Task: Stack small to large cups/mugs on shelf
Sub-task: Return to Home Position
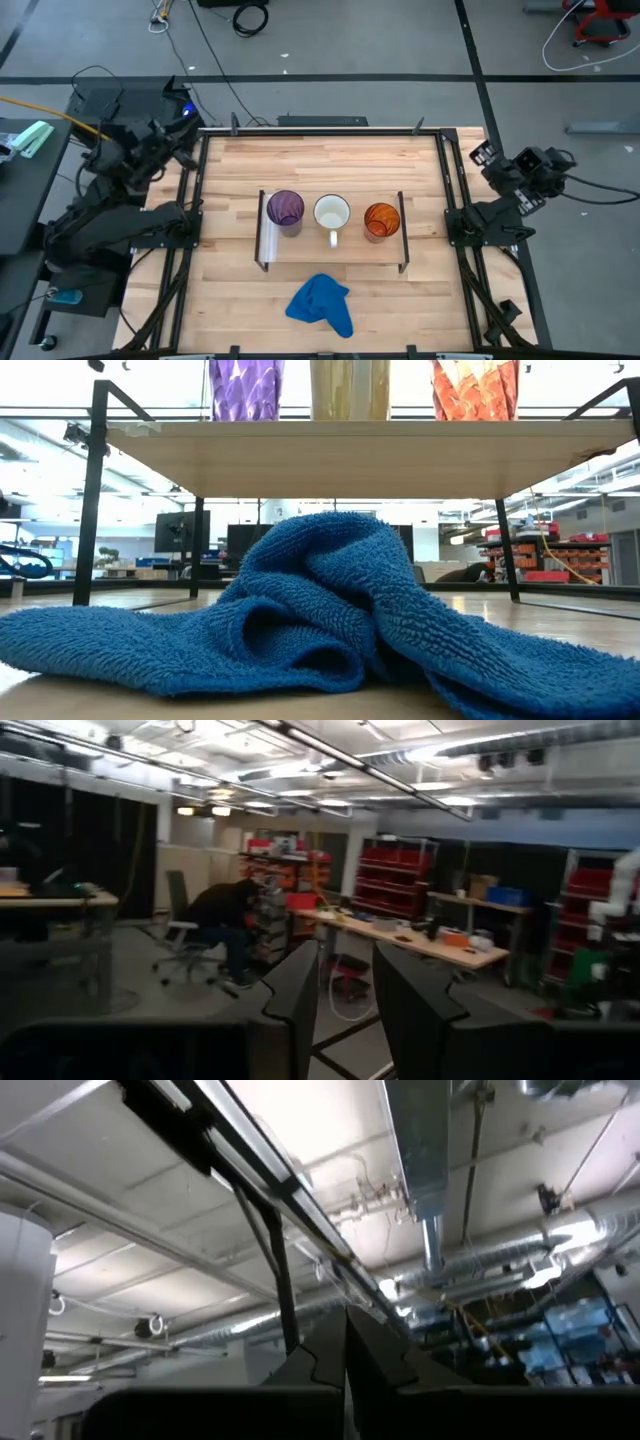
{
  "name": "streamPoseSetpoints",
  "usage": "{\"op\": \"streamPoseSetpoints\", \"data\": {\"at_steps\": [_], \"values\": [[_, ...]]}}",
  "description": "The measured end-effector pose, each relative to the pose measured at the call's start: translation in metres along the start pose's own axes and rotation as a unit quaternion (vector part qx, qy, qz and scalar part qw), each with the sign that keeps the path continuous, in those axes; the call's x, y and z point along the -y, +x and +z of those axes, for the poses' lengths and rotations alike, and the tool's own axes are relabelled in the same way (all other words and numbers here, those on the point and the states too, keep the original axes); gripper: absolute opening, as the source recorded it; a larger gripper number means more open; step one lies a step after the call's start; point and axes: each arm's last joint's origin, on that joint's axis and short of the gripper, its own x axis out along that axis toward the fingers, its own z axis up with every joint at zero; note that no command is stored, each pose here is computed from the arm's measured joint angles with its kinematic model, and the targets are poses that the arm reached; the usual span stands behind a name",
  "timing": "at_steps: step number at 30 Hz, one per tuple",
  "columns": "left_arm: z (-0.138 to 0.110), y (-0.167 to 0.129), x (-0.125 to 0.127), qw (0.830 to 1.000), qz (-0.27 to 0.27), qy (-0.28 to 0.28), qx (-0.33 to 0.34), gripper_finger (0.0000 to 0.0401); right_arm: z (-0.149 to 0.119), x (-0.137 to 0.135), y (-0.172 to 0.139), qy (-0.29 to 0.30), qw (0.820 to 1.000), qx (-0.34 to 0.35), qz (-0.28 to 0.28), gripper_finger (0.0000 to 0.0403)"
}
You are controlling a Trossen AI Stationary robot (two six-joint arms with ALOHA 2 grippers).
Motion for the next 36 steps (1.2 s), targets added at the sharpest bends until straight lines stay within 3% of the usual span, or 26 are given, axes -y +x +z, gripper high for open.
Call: {"op": "streamPoseSetpoints", "data": {"at_steps": [16, 21, 26, 36], "values": [[-0.032, -0.037, -0.014, 1.0, 0.021, -0.022, -0.002, 0.0107, -0.005, 0.002, 0.0, 0.004, 0.999, -0.017, -0.031, 0.0014], [-0.043, -0.043, -0.017, 0.999, 0.035, -0.023, -0.013, 0.0107, -0.02, 0.005, -0.001, -0.022, 0.998, 0.001, -0.058, 0.0014], [-0.046, -0.048, -0.02, 0.998, 0.055, -0.025, 0.0, 0.0107, -0.036, 0.011, -0.007, -0.064, 0.992, 0.064, -0.093, 0.0014], [-0.045, -0.049, -0.021, 0.997, 0.077, -0.01, 0.005, 0.0107, -0.047, 0.024, -0.009, -0.143, 0.97, 0.079, -0.178, 0.0014]]}}
